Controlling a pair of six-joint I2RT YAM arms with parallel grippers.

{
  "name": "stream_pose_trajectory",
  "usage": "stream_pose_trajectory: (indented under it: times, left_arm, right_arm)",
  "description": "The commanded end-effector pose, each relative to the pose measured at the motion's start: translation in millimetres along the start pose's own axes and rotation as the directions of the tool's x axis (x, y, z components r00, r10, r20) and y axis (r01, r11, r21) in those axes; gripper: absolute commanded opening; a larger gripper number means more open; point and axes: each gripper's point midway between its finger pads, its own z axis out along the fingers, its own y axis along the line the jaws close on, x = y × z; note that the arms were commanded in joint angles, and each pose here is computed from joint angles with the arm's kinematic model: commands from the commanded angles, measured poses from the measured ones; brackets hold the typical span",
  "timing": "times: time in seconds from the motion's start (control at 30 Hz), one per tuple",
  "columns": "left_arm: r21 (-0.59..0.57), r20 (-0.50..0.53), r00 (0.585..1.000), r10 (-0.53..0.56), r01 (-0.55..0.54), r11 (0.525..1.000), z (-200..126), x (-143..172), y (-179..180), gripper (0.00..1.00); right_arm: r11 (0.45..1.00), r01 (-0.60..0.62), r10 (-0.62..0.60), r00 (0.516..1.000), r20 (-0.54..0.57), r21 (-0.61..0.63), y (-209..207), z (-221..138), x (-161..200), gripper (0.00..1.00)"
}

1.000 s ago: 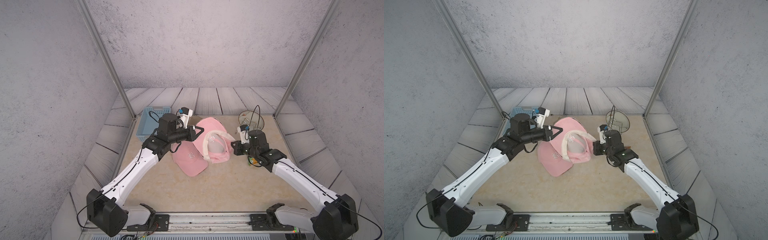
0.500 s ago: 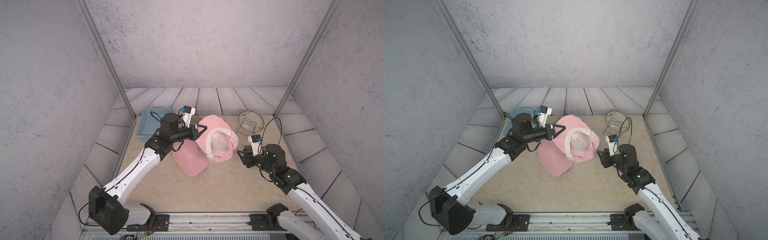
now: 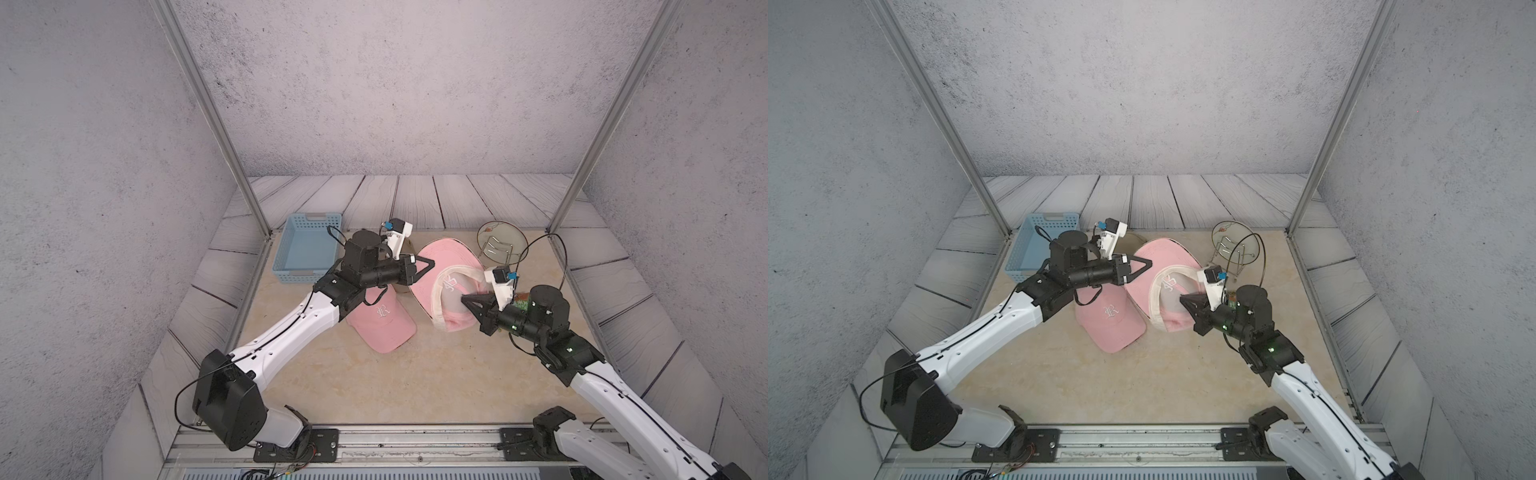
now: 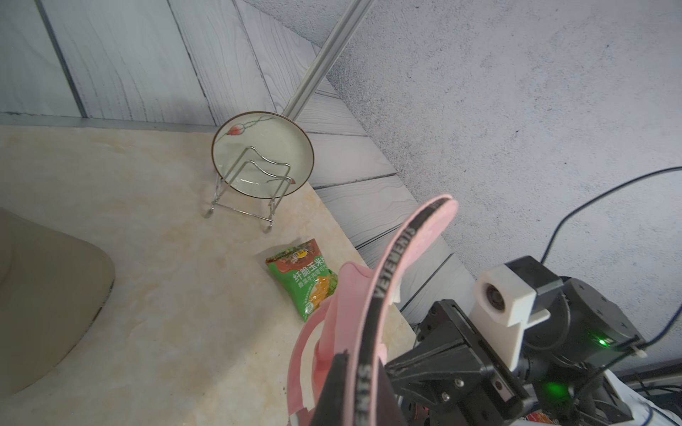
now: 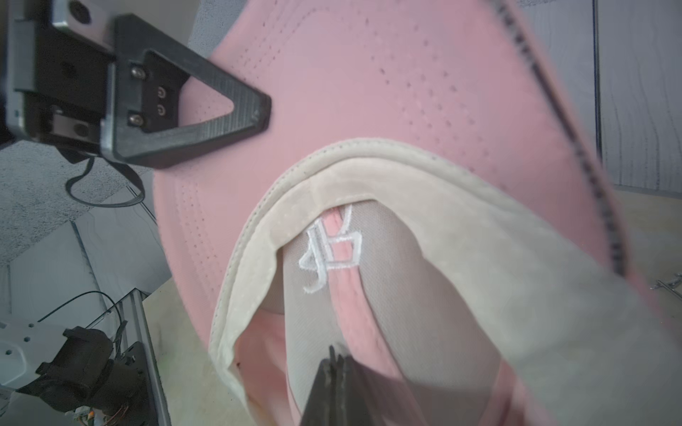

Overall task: Turn the baseball cap inside out
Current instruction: Turn over the baseball cap.

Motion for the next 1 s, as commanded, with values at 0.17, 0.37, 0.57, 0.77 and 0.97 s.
stream_pose_trajectory:
  times: [0.17, 0.37, 0.57, 0.77, 0.97]
  left_arm:
    - [0.289, -0.013, 0.998, -0.057, 0.058, 0.956, 3, -15, -69, 0.0]
    - [0.278, -0.031, 0.995, -0.091, 0.096, 0.956, 10, -9, -65, 0.0]
    - [-0.122, 0.101, 0.994, -0.029, 0.042, 0.992, -5, -12, 5, 0.0]
    - [-0.14, 0.11, 0.994, -0.025, 0.04, 0.989, -4, -11, 15, 0.0]
    - [0.074, -0.011, 0.995, -0.098, 0.099, 0.992, 15, 4, -17, 0.0]
  right_arm:
    - [0.968, -0.032, 0.031, 0.999, 0.008, 0.249, -43, 26, 1, 0.0]
    - [0.963, -0.05, 0.023, 0.994, 0.103, 0.266, -45, 25, -10, 0.0]
    - [0.996, 0.044, -0.046, 0.999, 0.026, 0.076, -5, 19, -2, 0.04]
    - [0.995, 0.103, -0.1, 0.989, 0.106, -0.018, 20, -1, -13, 0.01]
    - [0.994, 0.088, -0.097, 0.983, 0.154, 0.064, 5, 7, -30, 0.0]
